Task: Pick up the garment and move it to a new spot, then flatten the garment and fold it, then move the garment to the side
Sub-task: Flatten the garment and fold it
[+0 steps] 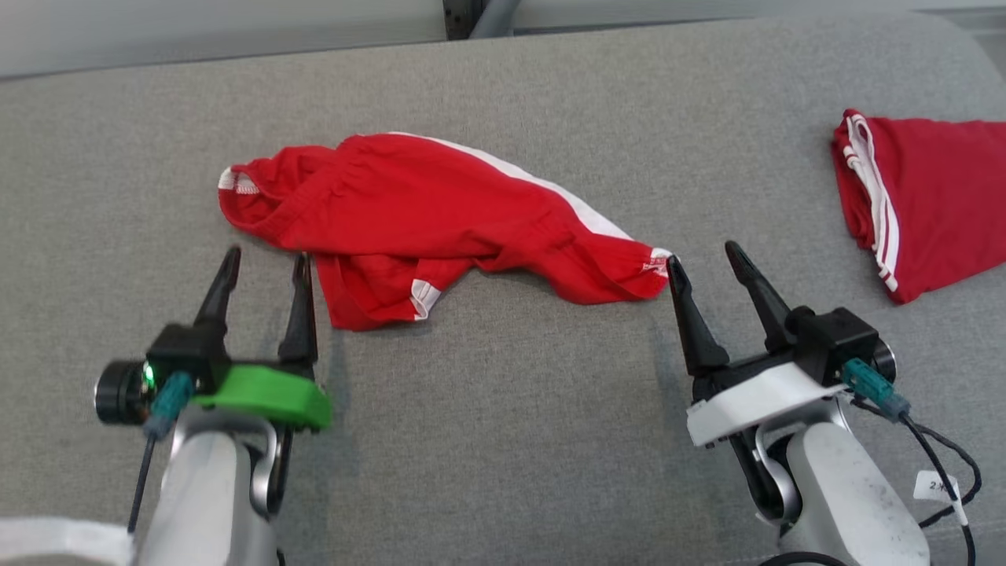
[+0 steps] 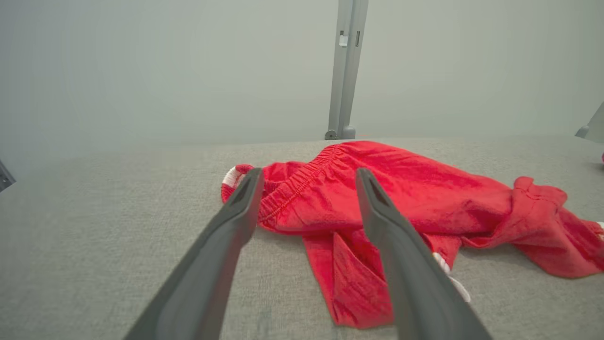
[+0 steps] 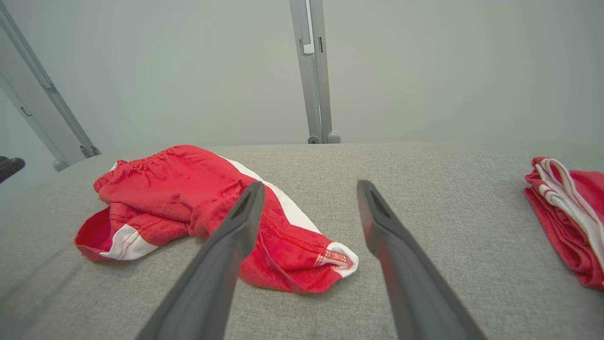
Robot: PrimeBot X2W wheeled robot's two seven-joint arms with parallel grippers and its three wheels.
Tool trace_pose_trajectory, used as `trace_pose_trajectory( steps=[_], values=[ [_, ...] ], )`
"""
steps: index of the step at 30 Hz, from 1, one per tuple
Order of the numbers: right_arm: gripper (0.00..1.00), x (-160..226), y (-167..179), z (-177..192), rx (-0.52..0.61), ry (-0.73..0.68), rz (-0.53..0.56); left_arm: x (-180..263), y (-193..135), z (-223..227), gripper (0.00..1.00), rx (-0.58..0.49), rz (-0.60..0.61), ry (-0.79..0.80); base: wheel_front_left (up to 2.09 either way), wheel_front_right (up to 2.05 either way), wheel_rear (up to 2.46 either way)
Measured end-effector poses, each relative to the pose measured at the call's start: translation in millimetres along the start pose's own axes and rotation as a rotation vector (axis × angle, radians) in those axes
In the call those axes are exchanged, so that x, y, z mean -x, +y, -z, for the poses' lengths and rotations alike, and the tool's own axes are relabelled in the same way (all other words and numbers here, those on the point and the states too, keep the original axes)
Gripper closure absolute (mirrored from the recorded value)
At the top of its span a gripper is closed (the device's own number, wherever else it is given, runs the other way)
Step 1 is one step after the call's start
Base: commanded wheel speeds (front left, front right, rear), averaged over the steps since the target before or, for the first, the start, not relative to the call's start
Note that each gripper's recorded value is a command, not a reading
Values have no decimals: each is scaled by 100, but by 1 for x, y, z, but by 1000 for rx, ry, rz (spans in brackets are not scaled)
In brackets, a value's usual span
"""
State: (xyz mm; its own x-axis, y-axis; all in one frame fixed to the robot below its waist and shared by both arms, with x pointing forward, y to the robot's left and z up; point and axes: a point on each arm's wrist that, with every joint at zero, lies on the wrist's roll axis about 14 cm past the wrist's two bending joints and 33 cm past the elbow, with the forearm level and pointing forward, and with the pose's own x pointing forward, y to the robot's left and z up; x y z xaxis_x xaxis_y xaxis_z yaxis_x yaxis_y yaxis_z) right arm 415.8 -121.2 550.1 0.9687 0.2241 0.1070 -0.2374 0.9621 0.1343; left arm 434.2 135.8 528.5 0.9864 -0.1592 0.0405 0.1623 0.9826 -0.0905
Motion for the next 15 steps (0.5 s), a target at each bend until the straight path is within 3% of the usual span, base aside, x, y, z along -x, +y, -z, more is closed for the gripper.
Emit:
trace_pose_trajectory(
  steps=[7,15],
  values=[
    [0,-23,-5,28,-12,52,-7,-77,-8,4,0,-31,89,13,0,0,0],
    [0,-22,-25,55,-25,117,42,-120,-22,57,0,-19,184,192,0,0,0]
  ],
)
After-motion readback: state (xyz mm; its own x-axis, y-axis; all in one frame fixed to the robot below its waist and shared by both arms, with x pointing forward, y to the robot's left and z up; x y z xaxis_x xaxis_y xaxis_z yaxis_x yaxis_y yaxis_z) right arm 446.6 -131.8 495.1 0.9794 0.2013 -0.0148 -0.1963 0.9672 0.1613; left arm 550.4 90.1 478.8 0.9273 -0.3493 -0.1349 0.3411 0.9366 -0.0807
